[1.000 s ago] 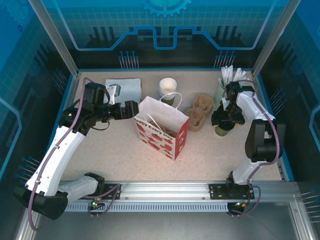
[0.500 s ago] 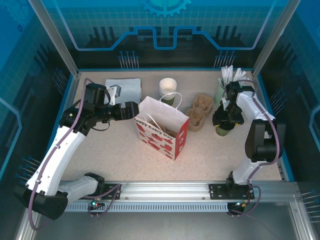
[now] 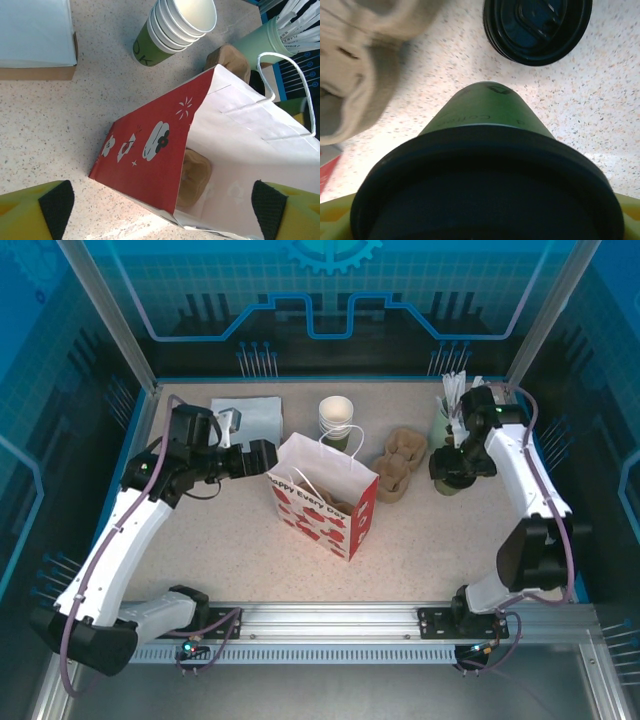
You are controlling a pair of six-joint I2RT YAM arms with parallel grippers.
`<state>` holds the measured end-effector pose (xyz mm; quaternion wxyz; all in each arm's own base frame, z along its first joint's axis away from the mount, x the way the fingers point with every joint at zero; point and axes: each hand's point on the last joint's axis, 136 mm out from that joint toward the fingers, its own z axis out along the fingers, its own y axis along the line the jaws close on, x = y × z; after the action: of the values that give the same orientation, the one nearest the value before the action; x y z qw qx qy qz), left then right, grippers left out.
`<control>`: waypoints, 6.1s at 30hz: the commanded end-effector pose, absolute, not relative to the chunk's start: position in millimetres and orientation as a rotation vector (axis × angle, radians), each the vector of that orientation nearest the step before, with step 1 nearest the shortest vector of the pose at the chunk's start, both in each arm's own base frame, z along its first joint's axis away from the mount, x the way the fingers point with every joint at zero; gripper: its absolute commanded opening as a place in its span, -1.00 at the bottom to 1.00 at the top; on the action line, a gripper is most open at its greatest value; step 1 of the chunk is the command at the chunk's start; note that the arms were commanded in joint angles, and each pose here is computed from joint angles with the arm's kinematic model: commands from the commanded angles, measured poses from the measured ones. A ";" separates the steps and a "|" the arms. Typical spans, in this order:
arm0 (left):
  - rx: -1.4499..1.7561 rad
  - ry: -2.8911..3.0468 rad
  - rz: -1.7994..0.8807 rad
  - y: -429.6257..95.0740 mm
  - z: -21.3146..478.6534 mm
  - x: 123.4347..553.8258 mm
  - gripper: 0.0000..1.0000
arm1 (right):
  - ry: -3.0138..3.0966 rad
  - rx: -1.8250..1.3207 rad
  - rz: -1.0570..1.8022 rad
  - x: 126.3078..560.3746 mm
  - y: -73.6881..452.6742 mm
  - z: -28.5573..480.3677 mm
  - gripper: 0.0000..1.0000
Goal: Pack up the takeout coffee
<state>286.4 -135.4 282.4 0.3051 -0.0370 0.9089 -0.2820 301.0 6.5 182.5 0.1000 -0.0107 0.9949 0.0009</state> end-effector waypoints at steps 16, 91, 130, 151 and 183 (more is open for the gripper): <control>-0.093 2.496 -0.975 -173.8 258.8 306.4 0.60 | 2.543 -0.262 0.276 257.4 100.3 352.6 0.63; -0.036 2.526 -0.814 -175.8 238.7 299.9 -0.13 | 2.852 -0.992 0.331 236.7 283.3 255.8 0.51; 0.015 2.509 -0.820 -187.0 252.4 322.5 -0.78 | 2.916 -1.233 0.087 233.4 275.9 212.2 0.53; 0.034 2.528 -0.826 -190.3 250.7 325.0 -0.79 | 2.837 -1.438 -0.044 246.2 267.0 187.6 0.53; 0.041 2.567 -0.764 -185.8 242.5 328.0 -0.79 | 2.781 -1.545 -0.007 256.3 265.4 155.2 0.54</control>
<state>327.1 -185.0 237.9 0.2253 0.0015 0.9314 -0.2858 254.8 268.4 148.7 -0.0312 -0.4772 0.8782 -0.0125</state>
